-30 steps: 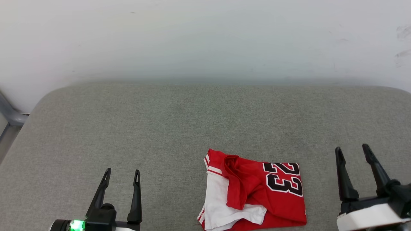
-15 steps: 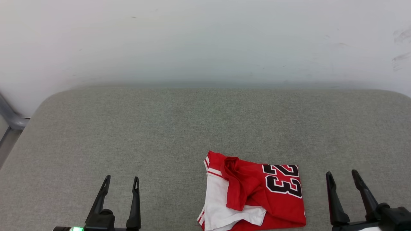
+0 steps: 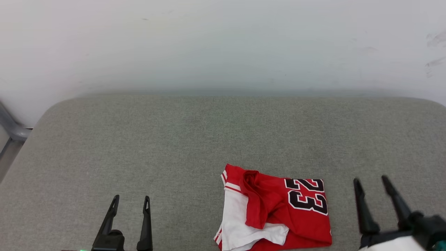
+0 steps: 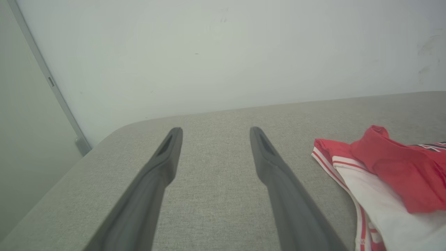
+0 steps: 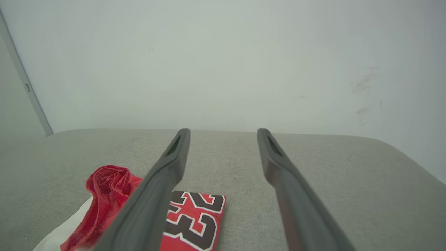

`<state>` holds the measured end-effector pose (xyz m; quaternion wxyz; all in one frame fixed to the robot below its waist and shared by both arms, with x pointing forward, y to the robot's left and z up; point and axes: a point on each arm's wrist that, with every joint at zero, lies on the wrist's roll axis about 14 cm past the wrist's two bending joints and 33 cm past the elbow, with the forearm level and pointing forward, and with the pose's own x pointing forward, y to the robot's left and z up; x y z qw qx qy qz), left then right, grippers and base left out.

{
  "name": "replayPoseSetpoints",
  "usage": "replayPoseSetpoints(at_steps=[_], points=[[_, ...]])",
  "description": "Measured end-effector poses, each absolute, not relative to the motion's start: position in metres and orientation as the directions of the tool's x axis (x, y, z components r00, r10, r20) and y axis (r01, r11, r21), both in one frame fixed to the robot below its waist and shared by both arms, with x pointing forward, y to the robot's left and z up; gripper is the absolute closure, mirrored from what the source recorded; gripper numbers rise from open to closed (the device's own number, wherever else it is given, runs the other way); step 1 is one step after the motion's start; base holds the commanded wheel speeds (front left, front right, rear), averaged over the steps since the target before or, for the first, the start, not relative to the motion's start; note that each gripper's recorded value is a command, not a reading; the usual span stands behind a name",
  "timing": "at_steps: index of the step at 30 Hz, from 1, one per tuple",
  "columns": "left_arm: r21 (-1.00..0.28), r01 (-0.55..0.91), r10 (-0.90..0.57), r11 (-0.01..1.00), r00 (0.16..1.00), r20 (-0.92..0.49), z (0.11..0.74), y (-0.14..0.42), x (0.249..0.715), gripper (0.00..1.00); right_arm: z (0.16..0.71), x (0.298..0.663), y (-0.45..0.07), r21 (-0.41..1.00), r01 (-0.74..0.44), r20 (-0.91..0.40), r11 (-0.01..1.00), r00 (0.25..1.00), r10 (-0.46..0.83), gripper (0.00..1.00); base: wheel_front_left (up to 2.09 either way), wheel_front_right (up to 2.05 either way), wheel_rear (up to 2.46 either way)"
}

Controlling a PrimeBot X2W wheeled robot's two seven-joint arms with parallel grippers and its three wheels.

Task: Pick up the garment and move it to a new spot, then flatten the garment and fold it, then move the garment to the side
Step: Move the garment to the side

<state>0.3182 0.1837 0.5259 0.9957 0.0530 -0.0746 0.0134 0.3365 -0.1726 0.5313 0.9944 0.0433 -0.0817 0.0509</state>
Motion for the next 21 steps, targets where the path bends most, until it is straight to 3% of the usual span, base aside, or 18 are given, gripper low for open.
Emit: replayPoseSetpoints(at_steps=[7, 10, 15, 18, 21], points=[[0.095, -0.028, 0.015, 0.995, 0.99, 0.14, 0.523, 0.182, 0.322, 0.0, 0.591, 0.375, -0.195, -0.019, -0.112, 0.32, 0.993, 0.941, 0.112, 0.0, 0.0, 0.0, 0.0], [0.093, -0.032, 0.019, 0.995, 0.991, 0.134, 0.522, 0.183, 0.322, 0.0, 0.603, 0.399, -0.199, -0.036, -0.139, 0.282, 0.99, 0.949, 0.143, 0.0, 0.0, 0.0, 0.0], [0.088, -0.038, 0.027, 0.995, 0.992, 0.124, 0.518, 0.185, 0.32, 0.0, 0.561, 0.421, -0.18, -0.011, -0.272, -0.086, 0.962, 0.959, 0.27, 0.0, 0.0, 0.0, 0.0], [0.085, -0.044, 0.033, 0.995, 0.992, 0.123, 0.518, 0.186, 0.32, 0.0, 0.535, 0.419, -0.17, 0.041, -0.336, -0.3, 0.941, 0.894, 0.332, 0.0, 0.0, 0.0, 0.0], [0.082, -0.047, 0.038, 0.996, 0.992, 0.117, 0.517, 0.187, 0.319, 0.0, 0.501, 0.404, -0.158, 0.133, -0.38, -0.495, 0.915, 0.775, 0.394, 0.0, 0.0, 0.0, 0.0]])
